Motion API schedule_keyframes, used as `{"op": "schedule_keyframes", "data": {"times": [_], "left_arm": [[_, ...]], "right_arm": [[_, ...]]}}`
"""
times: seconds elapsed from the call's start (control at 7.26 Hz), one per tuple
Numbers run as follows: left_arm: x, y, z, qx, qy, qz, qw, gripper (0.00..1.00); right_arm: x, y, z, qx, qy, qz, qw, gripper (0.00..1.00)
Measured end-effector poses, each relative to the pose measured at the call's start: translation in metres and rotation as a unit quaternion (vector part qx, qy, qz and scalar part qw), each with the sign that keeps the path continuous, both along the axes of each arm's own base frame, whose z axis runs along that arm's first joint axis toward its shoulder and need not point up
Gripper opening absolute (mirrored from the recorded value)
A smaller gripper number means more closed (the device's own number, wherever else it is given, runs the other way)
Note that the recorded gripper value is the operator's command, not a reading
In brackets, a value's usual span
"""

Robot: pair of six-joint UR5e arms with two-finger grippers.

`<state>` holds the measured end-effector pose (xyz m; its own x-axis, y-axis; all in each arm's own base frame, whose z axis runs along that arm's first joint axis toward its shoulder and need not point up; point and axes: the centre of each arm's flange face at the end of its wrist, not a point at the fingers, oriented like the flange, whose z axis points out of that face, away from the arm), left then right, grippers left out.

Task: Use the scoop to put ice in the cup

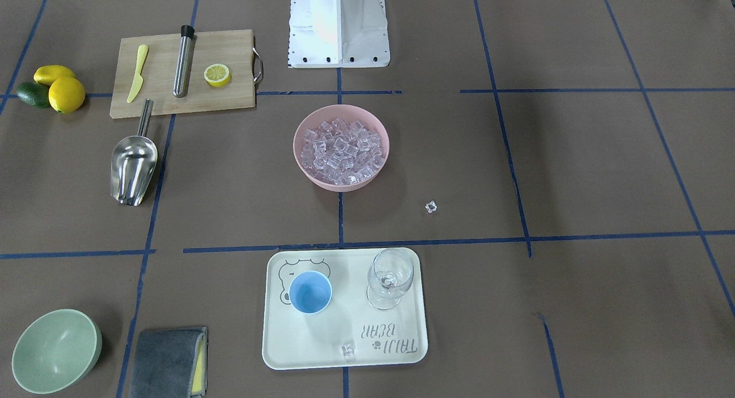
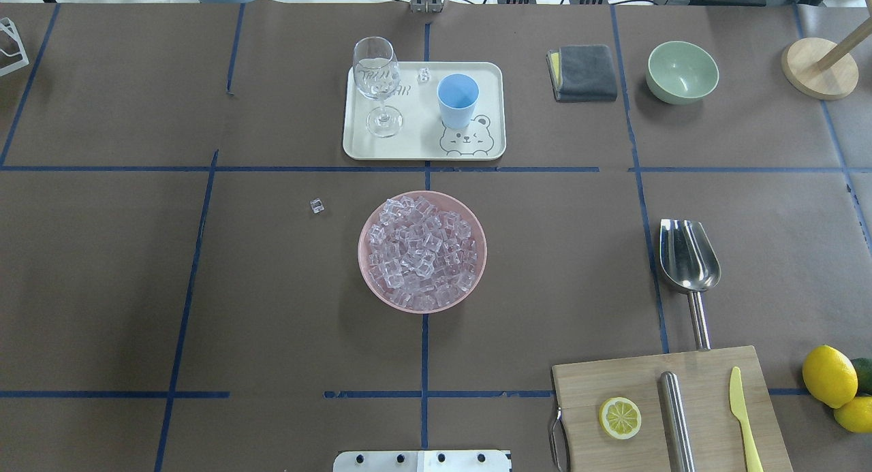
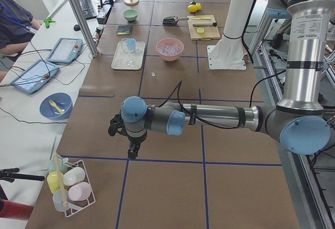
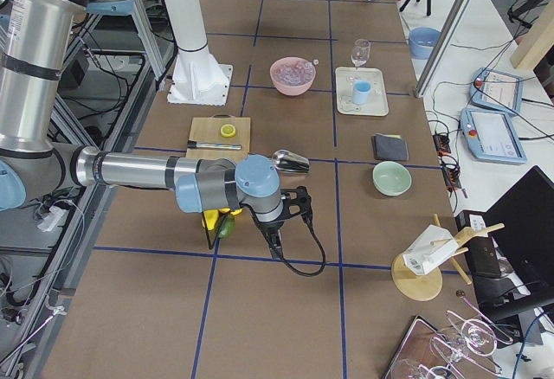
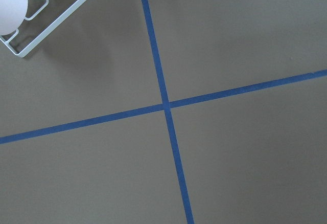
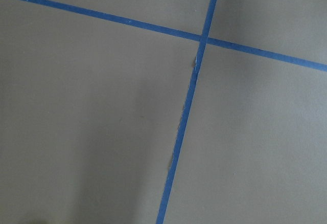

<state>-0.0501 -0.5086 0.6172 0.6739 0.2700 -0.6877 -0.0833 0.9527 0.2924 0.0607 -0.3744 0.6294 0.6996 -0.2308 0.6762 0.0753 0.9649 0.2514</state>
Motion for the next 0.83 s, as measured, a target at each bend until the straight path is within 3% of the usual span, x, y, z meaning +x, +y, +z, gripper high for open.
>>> {"op": "schedule_keyframes", "data": {"times": [0.55, 0.83], "left_arm": [[0.003, -0.015, -0.033, 0.12, 0.007, 0.003, 0.9928, 1.0], [0.016, -0.042, -0.06, 0.167, 0.01, 0.014, 0.9858, 1.0]], "right_arm": [[-0.007, -0.04, -0.012, 0.012, -0.004, 0.003, 0.9999, 1.0], [-0.034, -0.064, -0.032, 0.0, -0.015, 0.006, 0.9999, 1.0]]}}
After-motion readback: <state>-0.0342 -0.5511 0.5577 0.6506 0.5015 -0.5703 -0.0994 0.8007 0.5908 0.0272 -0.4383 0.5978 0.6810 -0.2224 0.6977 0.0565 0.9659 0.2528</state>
